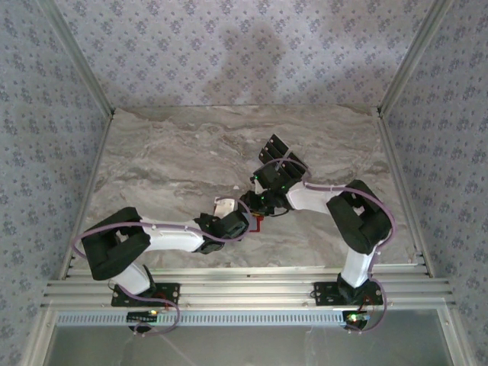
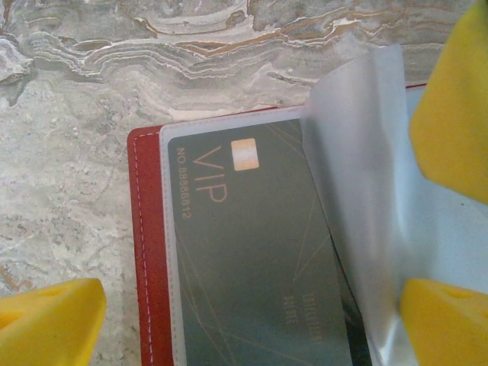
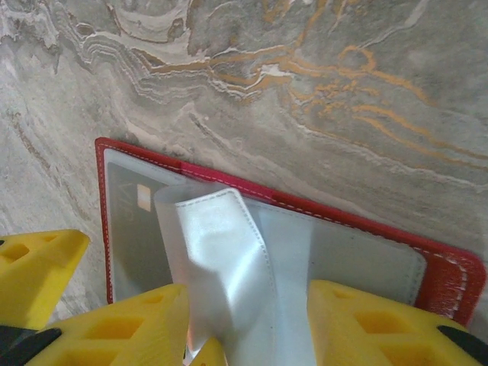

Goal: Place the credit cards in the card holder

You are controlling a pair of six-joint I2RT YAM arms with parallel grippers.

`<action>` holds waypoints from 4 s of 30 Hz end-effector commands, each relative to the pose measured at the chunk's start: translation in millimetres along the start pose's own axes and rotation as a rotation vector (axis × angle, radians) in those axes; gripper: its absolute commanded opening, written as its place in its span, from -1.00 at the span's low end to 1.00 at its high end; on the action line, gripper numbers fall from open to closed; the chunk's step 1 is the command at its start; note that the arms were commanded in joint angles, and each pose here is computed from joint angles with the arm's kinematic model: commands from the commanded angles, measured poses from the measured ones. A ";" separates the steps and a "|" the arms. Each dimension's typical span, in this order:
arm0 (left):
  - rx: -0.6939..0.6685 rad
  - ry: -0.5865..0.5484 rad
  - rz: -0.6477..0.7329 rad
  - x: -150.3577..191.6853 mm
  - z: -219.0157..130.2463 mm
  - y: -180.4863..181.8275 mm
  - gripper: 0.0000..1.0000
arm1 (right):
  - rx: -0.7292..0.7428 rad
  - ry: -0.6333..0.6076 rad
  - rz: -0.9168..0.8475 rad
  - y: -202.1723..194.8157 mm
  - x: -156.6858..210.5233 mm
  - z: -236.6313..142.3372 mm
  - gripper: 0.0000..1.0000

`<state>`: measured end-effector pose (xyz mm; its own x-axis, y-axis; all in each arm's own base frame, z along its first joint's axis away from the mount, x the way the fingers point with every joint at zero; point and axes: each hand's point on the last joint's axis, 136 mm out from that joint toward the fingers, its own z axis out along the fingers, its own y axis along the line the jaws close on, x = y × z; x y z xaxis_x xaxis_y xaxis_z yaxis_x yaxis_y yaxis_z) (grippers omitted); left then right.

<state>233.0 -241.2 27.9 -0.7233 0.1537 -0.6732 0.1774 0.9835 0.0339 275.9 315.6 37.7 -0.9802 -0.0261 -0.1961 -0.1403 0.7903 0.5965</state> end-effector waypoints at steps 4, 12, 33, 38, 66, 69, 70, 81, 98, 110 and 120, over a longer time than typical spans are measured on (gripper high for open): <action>-0.024 0.002 0.018 4.1 -3.3 8.3 0.98 | -0.034 0.051 -0.033 16.5 10.7 6.9 -0.07; -0.005 -0.045 -0.016 -9.7 -19.3 13.9 0.99 | -0.057 0.049 -0.046 29.8 10.5 5.1 -0.09; 0.095 -0.118 -0.050 -27.0 -32.5 7.8 1.00 | -0.019 0.050 -0.030 23.0 8.2 10.3 -0.09; 0.090 -0.107 -0.031 -23.6 -26.3 4.7 1.00 | -0.023 0.059 -0.030 23.0 8.8 15.2 -0.09; -0.079 -0.029 -0.040 10.7 -1.8 31.5 0.99 | 0.065 -0.046 -0.042 -0.2 -19.3 -23.0 -0.06; -0.078 -0.028 -0.041 11.1 -1.4 31.3 0.99 | 0.074 -0.054 -0.037 -4.2 -22.8 -21.3 -0.06; -0.079 -0.028 -0.040 11.3 -1.5 31.6 1.00 | 0.076 -0.057 -0.038 -5.0 -24.4 -21.1 -0.06; -0.077 -0.027 -0.041 11.8 -1.0 31.2 0.99 | 0.028 -0.018 -0.054 6.2 -23.3 -6.9 -0.05; -0.042 -0.223 -0.202 -43.3 -70.6 66.9 0.99 | -0.065 0.023 -0.145 72.0 -9.2 7.5 -0.05; -0.048 -0.241 -0.264 -36.9 -80.6 90.9 0.99 | -0.021 0.086 -0.143 74.5 0.2 56.4 -0.05; -0.048 -0.222 -0.262 -33.3 -75.4 90.3 0.99 | -0.073 0.058 -0.186 98.1 -11.3 35.2 -0.05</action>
<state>221.9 -154.3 111.4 -0.5732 -0.1211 -0.8104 -0.0154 0.9904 -0.1371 275.1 412.7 47.9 -0.9508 -0.1986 -0.2378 -0.3045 0.7405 0.5991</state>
